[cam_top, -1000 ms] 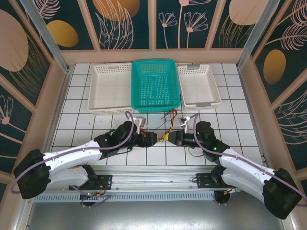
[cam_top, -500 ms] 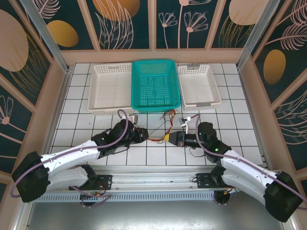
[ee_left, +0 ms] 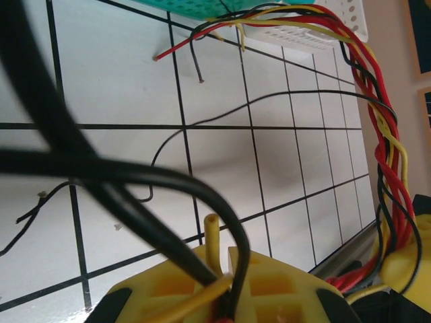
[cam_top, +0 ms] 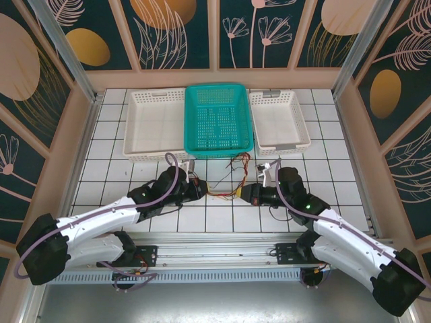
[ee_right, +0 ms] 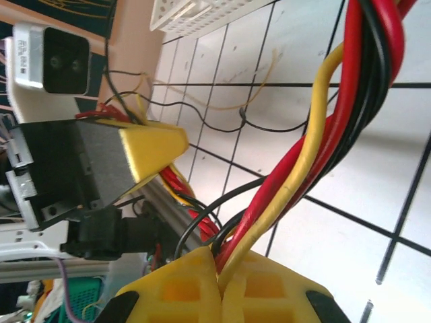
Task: Untangle the cables
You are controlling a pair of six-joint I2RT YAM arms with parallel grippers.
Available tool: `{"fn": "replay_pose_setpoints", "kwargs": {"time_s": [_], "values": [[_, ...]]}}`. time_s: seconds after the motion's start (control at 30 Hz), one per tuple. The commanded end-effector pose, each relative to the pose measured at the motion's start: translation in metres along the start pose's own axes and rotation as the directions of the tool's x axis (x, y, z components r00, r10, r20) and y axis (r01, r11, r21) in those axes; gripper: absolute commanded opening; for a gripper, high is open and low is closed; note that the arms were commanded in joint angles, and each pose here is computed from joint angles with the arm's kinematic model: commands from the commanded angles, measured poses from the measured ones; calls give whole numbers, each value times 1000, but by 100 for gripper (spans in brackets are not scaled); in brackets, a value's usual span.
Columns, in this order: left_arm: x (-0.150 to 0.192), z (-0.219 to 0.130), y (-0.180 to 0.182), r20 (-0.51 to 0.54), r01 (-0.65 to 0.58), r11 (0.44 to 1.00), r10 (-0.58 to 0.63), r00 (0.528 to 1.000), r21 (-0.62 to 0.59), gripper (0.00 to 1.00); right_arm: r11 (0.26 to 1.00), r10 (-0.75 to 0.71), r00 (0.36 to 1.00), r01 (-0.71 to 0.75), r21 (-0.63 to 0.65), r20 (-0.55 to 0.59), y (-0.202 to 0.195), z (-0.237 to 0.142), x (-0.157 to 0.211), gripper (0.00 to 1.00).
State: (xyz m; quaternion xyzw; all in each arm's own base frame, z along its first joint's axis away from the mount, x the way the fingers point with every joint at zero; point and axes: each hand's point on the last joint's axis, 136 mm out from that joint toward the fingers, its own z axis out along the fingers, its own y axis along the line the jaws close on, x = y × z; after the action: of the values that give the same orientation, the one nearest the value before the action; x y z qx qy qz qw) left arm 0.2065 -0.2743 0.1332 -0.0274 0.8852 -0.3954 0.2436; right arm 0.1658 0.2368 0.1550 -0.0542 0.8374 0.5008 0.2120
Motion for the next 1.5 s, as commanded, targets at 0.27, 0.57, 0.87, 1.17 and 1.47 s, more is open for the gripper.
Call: {"fn": "replay_pose_setpoints", "kwargs": {"time_s": [0.27, 0.57, 0.87, 1.17, 1.47], "values": [[3, 5, 41, 12, 55, 990, -54, 998, -128, 0, 989, -111, 993, 115, -91, 49, 13, -15, 1, 46], [-7, 14, 32, 34, 67, 991, -63, 997, -119, 0, 993, 39, 998, -44, -106, -48, -4, -2, 21, 47], [-15, 20, 33, 66, 102, 985, -94, 993, -138, 0, 992, 92, 994, -97, -82, -63, -10, 11, 37, 38], [-19, 28, 30, 80, 117, 983, -107, 991, -140, 0, 990, 108, 989, -116, -81, -103, -6, 40, 47, 36], [-20, 29, 24, 89, 126, 986, -117, 989, -112, 0, 993, 116, 992, -114, 31, -58, -26, 56, 40, 28]]}}
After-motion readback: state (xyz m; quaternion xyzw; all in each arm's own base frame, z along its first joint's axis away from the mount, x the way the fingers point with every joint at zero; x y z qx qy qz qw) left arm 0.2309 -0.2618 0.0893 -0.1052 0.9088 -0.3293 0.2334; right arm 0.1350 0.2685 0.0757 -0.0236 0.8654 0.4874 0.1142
